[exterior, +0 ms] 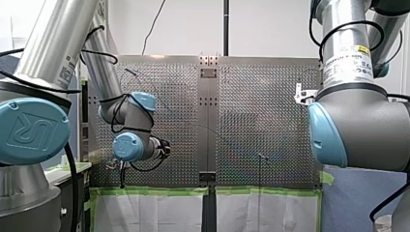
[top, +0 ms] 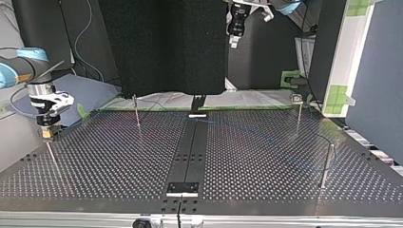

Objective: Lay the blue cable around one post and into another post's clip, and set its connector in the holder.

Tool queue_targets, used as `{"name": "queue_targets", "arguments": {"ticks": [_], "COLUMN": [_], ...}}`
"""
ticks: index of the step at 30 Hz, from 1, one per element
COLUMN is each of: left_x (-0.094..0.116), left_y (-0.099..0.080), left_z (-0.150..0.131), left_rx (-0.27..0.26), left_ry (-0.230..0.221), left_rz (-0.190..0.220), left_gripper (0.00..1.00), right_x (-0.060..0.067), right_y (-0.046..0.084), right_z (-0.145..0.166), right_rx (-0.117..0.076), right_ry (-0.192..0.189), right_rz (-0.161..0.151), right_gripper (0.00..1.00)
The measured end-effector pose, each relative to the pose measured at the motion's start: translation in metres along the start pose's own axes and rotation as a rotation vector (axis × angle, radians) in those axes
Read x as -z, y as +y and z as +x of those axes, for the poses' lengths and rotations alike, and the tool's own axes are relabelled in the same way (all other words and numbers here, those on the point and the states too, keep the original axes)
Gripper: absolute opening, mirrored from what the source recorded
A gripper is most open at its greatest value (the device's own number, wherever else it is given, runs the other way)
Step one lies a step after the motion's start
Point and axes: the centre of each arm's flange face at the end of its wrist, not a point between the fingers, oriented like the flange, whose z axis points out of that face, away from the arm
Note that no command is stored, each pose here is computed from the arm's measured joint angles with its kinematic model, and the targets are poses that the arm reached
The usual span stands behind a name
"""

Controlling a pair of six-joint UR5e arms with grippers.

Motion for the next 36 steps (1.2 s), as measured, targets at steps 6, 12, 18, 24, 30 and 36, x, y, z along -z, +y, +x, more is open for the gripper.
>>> {"name": "queue_targets", "arguments": {"ticks": [6, 12, 18, 24, 30, 36], "left_x": [0.0001, 0.0003, 0.0008, 0.0008, 0.0011, 0.0016], "left_y": [0.0007, 0.0012, 0.0019, 0.002, 0.0023, 0.0027], "left_z": [0.0004, 0.0006, 0.0009, 0.001, 0.0013, 0.0016], "left_rx": [-0.003, -0.005, -0.008, -0.009, -0.011, -0.014], "left_ry": [0.006, 0.009, 0.013, 0.014, 0.017, 0.02], "left_rz": [-0.002, -0.006, -0.009, -0.01, -0.011, -0.012], "left_gripper": [1.0, 1.0, 1.0, 1.0, 1.0, 1.0], "right_x": [-0.0015, -0.0019, -0.0016, -0.0016, -0.0024, -0.0029], "right_y": [-0.0012, -0.0054, -0.0078, -0.0048, -0.0023, -0.0016], "right_z": [-0.0011, -0.0018, -0.0022, -0.0016, -0.0003, 0.0004], "right_rx": [0.0, 0.001, 0.003, 0.006, 0.013, 0.016], "right_ry": [-0.001, -0.003, -0.004, 0.002, 0.015, 0.022], "right_rz": [0.029, 0.078, 0.118, 0.131, 0.143, 0.149], "right_gripper": [0.0, 0.0, 0.0, 0.0, 0.0, 0.0]}}
